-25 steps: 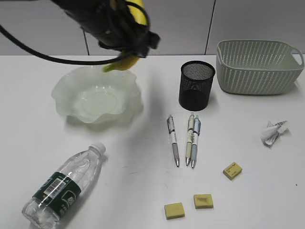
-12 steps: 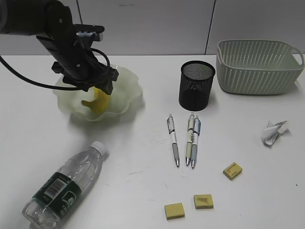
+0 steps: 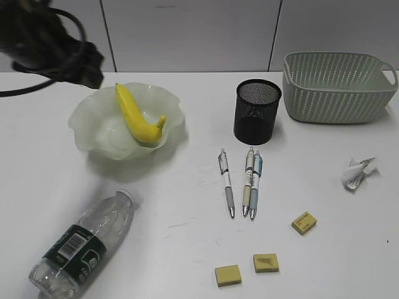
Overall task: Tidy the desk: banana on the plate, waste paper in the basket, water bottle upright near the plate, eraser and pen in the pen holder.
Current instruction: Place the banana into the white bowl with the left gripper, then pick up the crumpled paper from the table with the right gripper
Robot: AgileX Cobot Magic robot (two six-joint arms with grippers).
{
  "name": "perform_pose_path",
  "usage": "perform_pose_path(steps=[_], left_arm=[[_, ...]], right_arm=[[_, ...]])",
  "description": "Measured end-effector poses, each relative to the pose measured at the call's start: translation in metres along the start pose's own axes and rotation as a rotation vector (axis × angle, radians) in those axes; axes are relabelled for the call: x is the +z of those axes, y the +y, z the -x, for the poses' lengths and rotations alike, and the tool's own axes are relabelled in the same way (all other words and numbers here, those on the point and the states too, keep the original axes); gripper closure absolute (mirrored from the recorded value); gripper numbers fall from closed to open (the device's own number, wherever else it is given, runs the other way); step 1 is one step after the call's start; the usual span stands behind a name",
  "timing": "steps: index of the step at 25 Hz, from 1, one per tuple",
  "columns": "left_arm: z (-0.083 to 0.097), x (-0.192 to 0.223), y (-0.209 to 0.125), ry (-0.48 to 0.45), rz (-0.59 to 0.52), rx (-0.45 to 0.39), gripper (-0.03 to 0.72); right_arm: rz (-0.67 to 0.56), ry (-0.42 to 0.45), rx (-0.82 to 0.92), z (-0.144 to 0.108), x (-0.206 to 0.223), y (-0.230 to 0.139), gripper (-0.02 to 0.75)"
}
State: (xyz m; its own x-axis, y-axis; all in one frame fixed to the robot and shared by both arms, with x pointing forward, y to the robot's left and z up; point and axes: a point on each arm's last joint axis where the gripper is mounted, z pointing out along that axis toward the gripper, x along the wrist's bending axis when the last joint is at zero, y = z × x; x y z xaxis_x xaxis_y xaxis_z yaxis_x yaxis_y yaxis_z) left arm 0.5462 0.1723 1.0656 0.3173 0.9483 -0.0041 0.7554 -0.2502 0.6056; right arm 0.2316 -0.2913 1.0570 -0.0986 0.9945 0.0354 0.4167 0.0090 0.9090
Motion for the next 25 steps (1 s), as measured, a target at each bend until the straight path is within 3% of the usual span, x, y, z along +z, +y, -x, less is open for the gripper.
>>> perform_pose_path(steps=[5, 8, 15, 20, 25], left_arm=[[-0.013, -0.126, -0.080, 0.005, 0.195, 0.004, 0.198], [-0.021, -0.169, -0.143, 0.001, 0.282, -0.010, 0.200], [-0.028, -0.192, -0.241, -0.027, 0.352, -0.053, 0.200], [-0.030, -0.199, -0.263, -0.029, 0.421, -0.096, 0.200], [-0.032, -0.206, -0.273, -0.026, 0.496, -0.111, 0.218]], right_arm=[[0.000, 0.000, 0.000, 0.000, 0.000, 0.000, 0.501], [0.000, 0.000, 0.000, 0.000, 0.000, 0.000, 0.501], [-0.036, 0.001, 0.004, 0.000, 0.005, 0.004, 0.501], [-0.112, -0.002, 0.005, 0.003, 0.030, 0.027, 0.465], [-0.231, 0.016, 0.043, 0.006, 0.090, 0.053, 0.323]])
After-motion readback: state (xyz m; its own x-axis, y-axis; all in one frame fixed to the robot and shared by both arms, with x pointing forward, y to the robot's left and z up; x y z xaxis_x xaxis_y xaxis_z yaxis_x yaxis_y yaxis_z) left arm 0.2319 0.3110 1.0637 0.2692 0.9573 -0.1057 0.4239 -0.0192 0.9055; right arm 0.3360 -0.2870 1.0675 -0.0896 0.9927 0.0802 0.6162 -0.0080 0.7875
